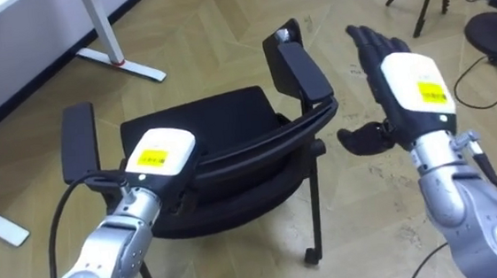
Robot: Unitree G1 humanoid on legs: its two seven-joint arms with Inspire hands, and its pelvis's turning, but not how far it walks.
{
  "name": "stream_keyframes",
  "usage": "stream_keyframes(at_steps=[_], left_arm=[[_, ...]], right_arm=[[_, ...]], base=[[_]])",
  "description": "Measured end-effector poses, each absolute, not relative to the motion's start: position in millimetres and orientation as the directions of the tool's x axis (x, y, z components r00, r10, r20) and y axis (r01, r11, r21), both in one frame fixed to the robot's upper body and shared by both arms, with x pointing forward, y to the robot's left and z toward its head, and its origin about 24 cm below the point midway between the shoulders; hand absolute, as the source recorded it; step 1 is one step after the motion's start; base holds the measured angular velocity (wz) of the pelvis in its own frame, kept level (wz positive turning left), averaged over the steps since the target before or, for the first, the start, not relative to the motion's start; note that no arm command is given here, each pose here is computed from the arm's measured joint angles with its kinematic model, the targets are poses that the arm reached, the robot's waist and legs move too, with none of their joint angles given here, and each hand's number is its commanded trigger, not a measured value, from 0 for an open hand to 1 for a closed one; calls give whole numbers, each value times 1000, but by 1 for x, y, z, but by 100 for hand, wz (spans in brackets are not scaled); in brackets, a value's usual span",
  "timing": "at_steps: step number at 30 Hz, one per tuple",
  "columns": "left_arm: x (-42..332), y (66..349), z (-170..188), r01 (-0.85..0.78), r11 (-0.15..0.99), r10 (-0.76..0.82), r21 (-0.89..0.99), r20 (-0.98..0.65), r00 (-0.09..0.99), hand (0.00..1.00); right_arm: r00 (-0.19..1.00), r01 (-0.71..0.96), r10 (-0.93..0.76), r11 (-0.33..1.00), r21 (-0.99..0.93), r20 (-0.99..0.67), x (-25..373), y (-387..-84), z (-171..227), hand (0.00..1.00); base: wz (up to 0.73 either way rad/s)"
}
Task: Push chair
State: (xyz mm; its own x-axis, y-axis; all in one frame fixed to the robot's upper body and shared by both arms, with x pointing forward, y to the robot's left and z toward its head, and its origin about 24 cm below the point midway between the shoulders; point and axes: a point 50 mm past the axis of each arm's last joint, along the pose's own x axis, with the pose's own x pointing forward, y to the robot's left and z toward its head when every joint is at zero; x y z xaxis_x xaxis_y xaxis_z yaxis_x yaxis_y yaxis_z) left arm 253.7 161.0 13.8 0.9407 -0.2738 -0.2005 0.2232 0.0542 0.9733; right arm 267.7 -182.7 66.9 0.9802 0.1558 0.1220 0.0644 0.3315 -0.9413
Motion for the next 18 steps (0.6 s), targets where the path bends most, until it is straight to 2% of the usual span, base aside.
stream_keyframes(at_steps=[8, 18], left_arm=[[258, 157, 18, 216, 41, -312, 976, -193, 930, 100], [264, 157, 17, 222, 27, -330, 975, -201, 922, 100]], right_arm=[[970, -42, 242, 283, -958, 28, 270, -177, 66, 0], [945, -138, 314, 111, -984, -97, 266, -170, 57, 0]], base=[[6], [3]])
